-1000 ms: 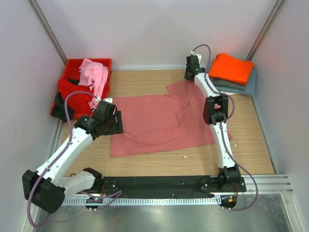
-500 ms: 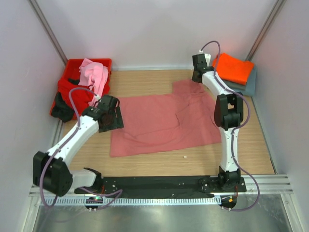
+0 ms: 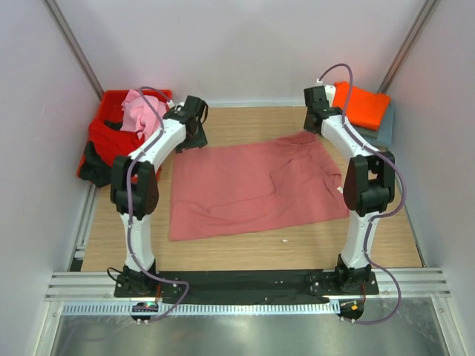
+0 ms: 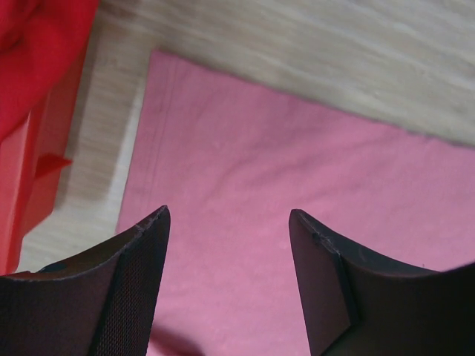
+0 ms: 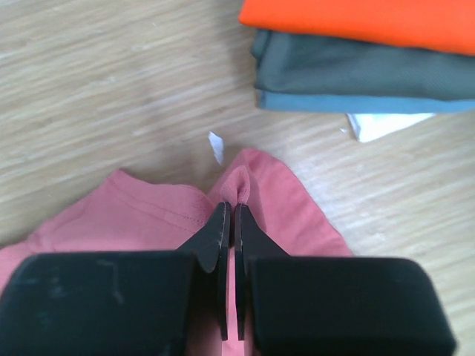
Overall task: Fold and stack the t-shirts
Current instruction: Fold the tshirt
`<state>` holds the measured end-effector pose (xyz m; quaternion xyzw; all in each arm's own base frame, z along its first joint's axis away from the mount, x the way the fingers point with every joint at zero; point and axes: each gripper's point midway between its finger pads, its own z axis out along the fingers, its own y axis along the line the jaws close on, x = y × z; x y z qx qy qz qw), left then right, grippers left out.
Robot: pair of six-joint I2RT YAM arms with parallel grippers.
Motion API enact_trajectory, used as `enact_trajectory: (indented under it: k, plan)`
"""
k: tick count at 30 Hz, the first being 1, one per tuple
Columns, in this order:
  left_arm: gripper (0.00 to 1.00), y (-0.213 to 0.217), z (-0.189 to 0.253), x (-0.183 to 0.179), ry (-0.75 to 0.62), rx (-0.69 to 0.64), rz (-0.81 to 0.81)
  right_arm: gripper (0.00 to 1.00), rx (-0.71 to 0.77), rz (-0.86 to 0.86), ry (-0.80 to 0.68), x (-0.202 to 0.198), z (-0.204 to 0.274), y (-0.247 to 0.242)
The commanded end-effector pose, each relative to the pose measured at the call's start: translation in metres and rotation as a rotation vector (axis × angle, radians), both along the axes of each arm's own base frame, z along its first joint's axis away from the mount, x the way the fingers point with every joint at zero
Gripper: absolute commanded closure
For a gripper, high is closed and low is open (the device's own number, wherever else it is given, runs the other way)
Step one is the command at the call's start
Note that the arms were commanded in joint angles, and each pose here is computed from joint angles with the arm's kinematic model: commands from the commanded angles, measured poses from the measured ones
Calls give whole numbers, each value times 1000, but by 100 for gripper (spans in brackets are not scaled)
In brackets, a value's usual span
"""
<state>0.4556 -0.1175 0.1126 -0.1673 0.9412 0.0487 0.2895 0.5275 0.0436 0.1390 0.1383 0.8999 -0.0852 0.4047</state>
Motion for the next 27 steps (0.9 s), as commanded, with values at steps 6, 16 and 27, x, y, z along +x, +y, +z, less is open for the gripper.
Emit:
enact_trajectory:
  k: [6,16,27]
  plan:
    - [33,23,-11,40,19,49,73,99,-54,-66,-35,-33,36,-21]
    - [34,50,-41,51,60,80,173,99,-72,-75,-35,-48,45,-29]
    - [38,70,-64,65,68,135,218,99,-50,-55,-40,-46,43,-23]
